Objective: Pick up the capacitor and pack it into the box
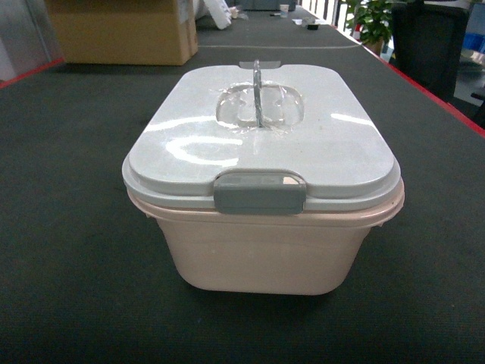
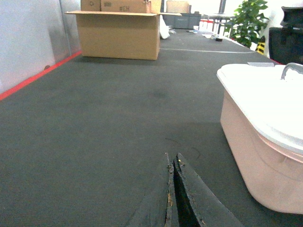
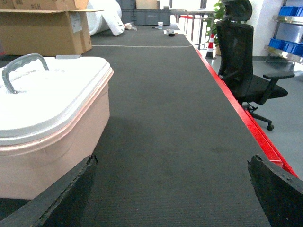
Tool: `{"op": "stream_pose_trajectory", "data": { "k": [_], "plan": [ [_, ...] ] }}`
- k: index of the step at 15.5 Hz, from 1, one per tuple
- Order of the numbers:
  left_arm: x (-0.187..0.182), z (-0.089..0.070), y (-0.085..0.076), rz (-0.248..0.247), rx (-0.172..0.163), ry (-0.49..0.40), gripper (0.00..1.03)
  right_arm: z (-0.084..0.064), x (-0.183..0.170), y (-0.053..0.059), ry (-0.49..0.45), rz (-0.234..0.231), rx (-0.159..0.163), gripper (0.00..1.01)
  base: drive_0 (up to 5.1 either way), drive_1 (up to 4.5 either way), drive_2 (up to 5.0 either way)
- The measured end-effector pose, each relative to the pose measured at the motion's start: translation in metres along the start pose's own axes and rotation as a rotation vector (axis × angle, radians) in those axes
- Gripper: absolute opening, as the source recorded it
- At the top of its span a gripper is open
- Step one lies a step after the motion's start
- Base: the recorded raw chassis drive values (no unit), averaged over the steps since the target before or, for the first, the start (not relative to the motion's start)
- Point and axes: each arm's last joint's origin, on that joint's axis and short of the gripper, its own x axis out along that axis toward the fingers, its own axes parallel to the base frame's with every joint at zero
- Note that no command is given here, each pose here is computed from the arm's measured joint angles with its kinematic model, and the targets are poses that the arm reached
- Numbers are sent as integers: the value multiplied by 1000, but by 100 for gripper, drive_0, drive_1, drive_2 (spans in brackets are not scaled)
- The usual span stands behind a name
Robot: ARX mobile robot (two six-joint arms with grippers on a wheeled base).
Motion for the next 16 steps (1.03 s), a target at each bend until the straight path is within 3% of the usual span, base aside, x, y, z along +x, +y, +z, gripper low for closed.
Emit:
{"op": "stream_pose_trajectory", "data": {
  "k": [2,4,5,10,12,16],
  "plan": [
    [-6,-5,0,1,0,44,2,0,0,0,0,0,0,98,0,0,0],
    [-11,0,0,-1,1,-12,2,0,0,0,0,0,0,98,0,0,0],
    [-11,-4,0,-1,2,20,2,0,0,0,-2,0,0,98,0,0,0],
    [-11,-3,0,0,1,8,4,0,0,0,0,0,0,98,0,0,0],
    [-11,-3,0,0,1,12,20,0,0,0,0,0,0,98,0,0,0],
    [-11,-3,0,0,1,13,78,0,0,0,0,0,0,98,0,0,0]
  ]
}}
